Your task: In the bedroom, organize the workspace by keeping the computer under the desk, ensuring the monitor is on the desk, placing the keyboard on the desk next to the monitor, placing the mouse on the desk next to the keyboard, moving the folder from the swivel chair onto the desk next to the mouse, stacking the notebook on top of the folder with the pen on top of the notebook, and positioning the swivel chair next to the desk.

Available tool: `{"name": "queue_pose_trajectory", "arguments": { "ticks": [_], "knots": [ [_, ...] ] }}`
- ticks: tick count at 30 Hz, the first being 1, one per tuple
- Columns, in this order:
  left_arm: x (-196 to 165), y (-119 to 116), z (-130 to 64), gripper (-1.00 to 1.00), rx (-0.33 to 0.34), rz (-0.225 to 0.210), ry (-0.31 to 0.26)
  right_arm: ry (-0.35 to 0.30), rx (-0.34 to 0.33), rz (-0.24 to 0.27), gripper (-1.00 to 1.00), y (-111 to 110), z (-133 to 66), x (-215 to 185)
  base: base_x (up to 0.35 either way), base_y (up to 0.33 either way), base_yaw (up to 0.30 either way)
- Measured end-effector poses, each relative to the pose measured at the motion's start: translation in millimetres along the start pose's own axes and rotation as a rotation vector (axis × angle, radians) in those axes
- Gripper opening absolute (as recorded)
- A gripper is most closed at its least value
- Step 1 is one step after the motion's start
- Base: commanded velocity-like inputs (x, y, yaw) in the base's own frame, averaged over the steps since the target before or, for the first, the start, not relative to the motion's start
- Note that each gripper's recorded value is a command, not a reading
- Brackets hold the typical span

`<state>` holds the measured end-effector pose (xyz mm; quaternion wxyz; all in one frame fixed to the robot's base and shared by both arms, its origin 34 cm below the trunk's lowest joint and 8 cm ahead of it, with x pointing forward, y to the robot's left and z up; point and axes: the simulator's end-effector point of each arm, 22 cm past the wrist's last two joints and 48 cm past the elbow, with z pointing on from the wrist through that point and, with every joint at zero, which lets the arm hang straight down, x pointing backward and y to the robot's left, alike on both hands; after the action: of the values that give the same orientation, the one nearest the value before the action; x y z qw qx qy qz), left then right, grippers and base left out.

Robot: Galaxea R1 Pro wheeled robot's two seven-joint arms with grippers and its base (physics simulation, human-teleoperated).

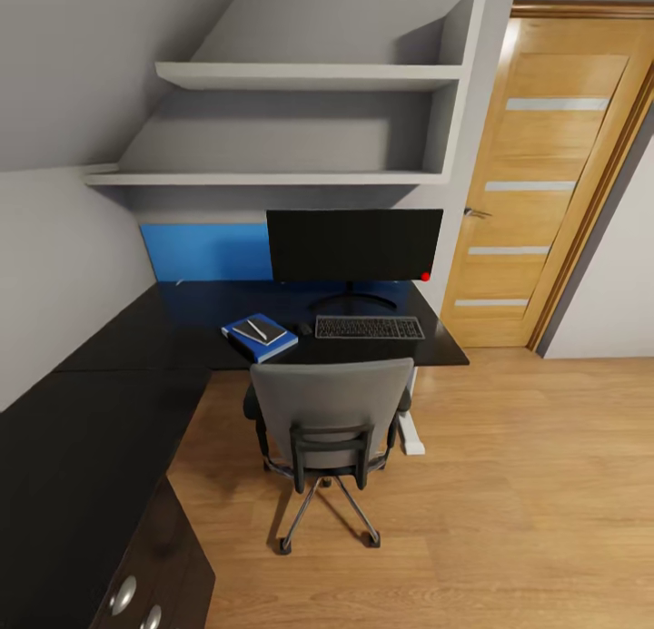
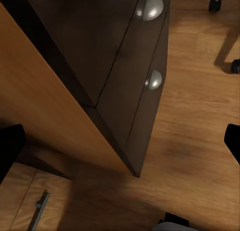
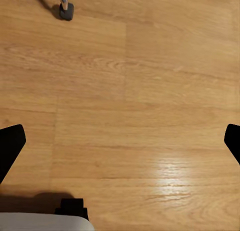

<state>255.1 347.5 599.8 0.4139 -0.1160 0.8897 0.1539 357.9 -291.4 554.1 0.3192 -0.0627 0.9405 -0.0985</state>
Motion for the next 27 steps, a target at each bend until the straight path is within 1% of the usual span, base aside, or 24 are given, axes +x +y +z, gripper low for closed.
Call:
{"name": "queue_pose_trajectory", "arguments": {
  "ticks": [10,27],
  "knots": [
    [-7.2,3.5,-9.2,1.00,-0.002,0.003,0.012,0.000,0.000,0.000,1.00,-3.0,-11.4,-7.1,0.000,0.000,0.000],
    [-21.4,8.1,-24.8,1.00,-0.003,0.002,0.016,0.001,0.000,0.000,1.00,-7.8,-30.2,-17.4,0.000,0.000,0.000]
  ]
}}
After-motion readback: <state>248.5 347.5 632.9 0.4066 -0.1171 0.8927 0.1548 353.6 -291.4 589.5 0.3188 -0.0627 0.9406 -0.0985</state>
